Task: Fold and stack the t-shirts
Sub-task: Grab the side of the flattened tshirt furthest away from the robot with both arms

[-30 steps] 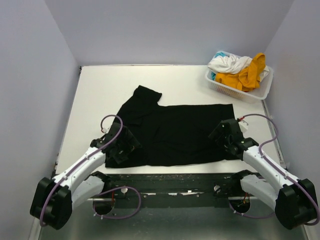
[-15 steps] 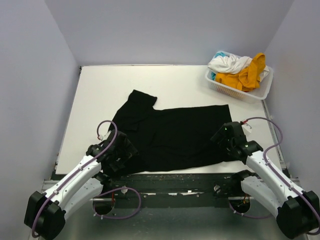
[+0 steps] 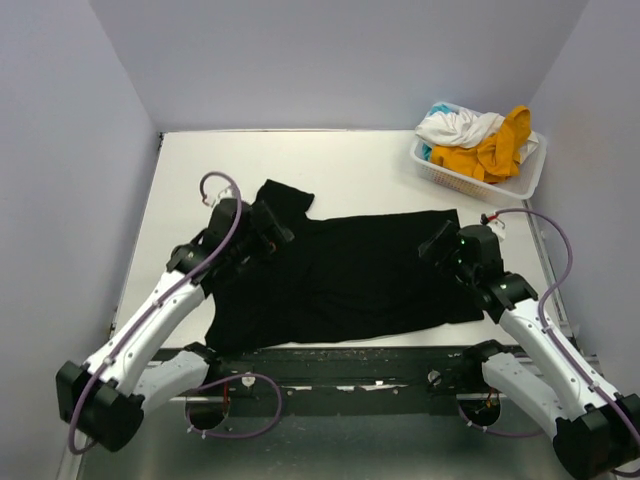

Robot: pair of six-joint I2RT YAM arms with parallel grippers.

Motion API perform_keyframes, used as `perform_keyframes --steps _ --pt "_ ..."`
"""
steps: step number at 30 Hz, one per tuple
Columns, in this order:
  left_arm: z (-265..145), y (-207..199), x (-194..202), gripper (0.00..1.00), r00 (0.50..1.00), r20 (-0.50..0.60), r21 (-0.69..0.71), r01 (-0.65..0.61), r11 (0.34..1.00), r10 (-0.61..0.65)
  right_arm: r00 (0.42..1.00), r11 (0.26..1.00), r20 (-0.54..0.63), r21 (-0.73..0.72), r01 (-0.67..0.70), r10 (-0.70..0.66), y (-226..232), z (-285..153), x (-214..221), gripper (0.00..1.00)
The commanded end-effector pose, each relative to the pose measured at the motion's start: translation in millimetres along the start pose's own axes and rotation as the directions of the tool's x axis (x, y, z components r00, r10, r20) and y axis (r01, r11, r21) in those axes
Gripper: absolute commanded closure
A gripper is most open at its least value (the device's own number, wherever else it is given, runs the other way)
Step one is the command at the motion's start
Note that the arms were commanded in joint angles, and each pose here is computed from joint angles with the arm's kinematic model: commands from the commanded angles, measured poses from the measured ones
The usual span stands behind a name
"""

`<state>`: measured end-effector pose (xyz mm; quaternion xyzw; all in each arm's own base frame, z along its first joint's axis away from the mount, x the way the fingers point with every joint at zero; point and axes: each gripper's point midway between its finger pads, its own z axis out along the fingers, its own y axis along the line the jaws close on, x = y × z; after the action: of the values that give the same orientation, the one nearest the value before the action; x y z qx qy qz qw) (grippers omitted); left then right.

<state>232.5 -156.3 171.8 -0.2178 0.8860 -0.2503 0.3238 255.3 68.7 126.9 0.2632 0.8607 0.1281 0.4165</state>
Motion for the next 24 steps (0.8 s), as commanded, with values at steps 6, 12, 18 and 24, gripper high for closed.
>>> perform_keyframes --steps 6,12,18,24 --pt "113.2 -54.9 -164.5 0.01 0.995 0.094 0.013 -0.040 0.999 0.038 0.997 0.992 0.020 -0.103 0.070 -0.068 19.9 8.4 -4.4 0.00" --pt "210.1 -29.1 -197.0 0.02 1.000 -0.009 -0.092 0.016 0.996 -0.017 0.996 0.991 0.022 -0.103 0.084 -0.082 21.1 12.9 -4.9 0.00" --pt "247.3 11.5 -199.6 0.01 0.996 -0.015 -0.245 0.082 0.966 -0.088 0.997 0.989 0.018 -0.128 0.071 -0.070 25.5 14.5 -2.8 0.00" --pt "265.0 17.3 -185.3 0.01 0.988 -0.077 -0.234 0.111 0.966 -0.132 0.997 0.990 0.020 -0.116 0.075 -0.073 22.6 14.9 -2.5 0.00"
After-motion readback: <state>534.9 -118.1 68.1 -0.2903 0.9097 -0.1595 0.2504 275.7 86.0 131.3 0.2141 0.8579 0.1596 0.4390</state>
